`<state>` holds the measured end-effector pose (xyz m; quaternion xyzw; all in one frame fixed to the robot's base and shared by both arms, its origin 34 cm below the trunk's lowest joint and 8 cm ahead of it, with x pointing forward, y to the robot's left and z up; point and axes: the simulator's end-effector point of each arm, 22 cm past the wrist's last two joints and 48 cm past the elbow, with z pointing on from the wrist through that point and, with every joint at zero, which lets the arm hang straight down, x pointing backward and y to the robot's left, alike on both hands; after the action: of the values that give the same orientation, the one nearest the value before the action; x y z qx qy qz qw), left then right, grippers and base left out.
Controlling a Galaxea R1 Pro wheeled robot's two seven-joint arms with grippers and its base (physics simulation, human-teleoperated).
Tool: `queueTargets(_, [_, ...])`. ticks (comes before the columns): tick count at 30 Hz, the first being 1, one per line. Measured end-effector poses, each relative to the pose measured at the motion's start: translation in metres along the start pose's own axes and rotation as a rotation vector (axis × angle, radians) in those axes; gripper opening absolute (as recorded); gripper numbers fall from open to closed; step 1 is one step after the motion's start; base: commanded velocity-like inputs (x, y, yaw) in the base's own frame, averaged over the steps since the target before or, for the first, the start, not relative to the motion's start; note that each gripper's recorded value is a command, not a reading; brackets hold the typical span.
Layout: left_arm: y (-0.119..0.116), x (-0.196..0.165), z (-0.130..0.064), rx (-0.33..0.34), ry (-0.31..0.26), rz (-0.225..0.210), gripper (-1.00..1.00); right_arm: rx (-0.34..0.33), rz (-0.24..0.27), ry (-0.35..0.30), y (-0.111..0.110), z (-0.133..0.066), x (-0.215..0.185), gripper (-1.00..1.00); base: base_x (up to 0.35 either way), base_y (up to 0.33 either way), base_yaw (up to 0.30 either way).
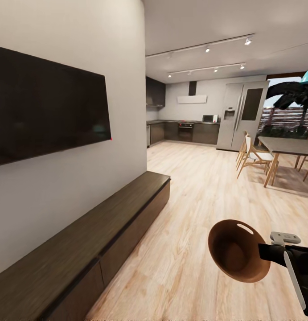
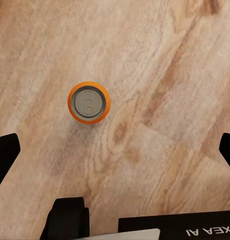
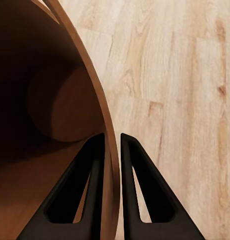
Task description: Put the three can of soda from the living room inside the tash can in the kitchen.
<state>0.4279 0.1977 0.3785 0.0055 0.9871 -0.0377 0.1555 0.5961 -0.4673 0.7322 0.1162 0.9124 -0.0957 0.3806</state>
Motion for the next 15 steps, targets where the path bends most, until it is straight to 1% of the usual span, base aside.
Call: queueTargets(15, [0.0018,0.0075,0.0042,-0.003,0.023,-0.004,1.00,0.004,-0.007,0.025,0.0010,0.0087,0.0082,-1.00,0.000,0.000,0.000])
